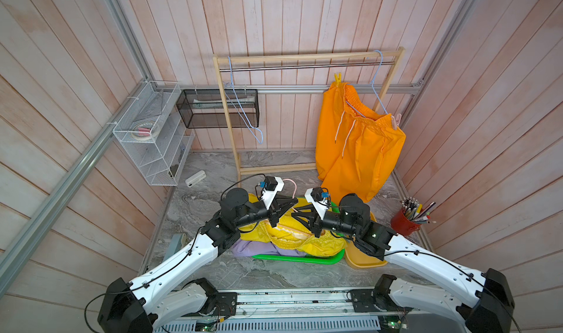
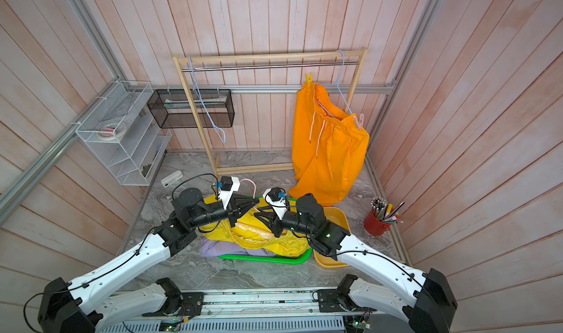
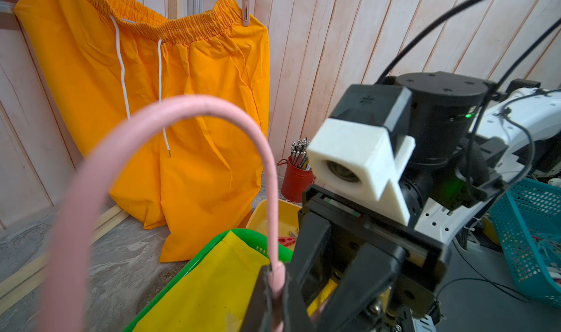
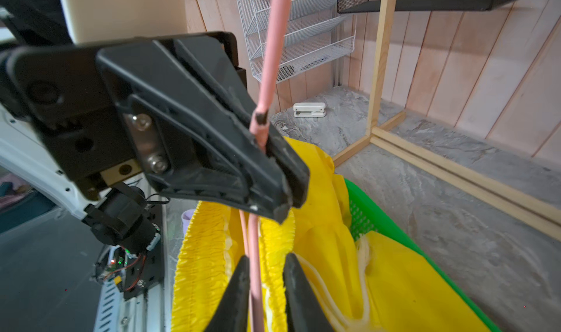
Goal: Remove the clothespins securing shorts to the hanger
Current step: Remove the shorts from the hanger.
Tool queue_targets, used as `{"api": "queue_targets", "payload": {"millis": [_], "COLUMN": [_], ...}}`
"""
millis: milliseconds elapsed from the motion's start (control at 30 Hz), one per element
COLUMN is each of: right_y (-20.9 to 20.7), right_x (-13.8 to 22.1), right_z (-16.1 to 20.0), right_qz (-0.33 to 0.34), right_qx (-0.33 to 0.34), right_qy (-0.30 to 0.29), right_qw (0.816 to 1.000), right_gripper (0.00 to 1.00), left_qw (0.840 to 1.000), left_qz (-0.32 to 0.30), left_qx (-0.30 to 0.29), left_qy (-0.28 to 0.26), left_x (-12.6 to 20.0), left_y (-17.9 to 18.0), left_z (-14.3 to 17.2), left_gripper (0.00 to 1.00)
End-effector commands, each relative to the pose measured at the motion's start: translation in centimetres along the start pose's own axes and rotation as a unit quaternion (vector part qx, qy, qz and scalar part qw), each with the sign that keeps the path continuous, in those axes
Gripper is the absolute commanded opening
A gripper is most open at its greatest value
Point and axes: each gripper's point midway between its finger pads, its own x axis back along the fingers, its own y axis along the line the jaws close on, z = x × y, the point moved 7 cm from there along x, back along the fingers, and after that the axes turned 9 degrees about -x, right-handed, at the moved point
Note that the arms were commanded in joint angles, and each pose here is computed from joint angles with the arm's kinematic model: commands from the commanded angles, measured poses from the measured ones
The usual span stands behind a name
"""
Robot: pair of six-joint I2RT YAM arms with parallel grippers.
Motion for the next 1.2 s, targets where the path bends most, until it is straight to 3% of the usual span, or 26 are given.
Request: {"api": "queue_targets", "payload": {"millis": [0,33,67,300,367,800,1033,1167], "right_y": [0.9,1.0,1.0,0.6,0.4,0.3,0.0,0.0], "right_x": [0.2,0.2,0.3,2.3,3.2,5.3,5.0,5.0], "right_z": [-1.4,-1.4,-1.4,-1.2,-1.2,-1.9,-2.2,-2.3], "right_qz": [-0.024,-0.025,-0.024,0.0,0.001,-0.007,0.002,-0.002], "right_qx": [0.014,0.015,0.016,0.039,0.042,0.042,0.027,0.021], "right_qy": [-0.028,-0.03,-0.032,-0.069,-0.089,-0.135,-0.137,-0.143], "right_qw": [0.999,0.999,0.999,0.997,0.995,0.99,0.99,0.99], "right_gripper": [0.07,0.0,0.0,0.0,0.0,0.0,0.0,0.0], "left_qw": [0.999,0.999,0.999,1.0,0.999,0.979,0.974,0.961], "left_qz": [0.011,0.01,0.009,-0.015,-0.031,-0.202,-0.223,-0.268], "left_qx": [-0.021,-0.02,-0.02,-0.008,-0.006,0.014,0.038,0.046], "left_qy": [-0.037,-0.037,-0.035,-0.022,-0.02,0.005,0.018,0.041], "left_x": [0.0,0.0,0.0,0.7,1.2,5.0,5.3,5.6], "left_y": [-0.4,-0.3,-0.3,-0.3,-0.3,1.4,1.7,2.5], "left_z": [-2.5,-2.5,-2.4,-1.8,-1.7,-1.2,-0.4,0.0], "left_gripper": [0.0,0.0,0.03,0.84,1.0,1.0,1.0,1.0]}}
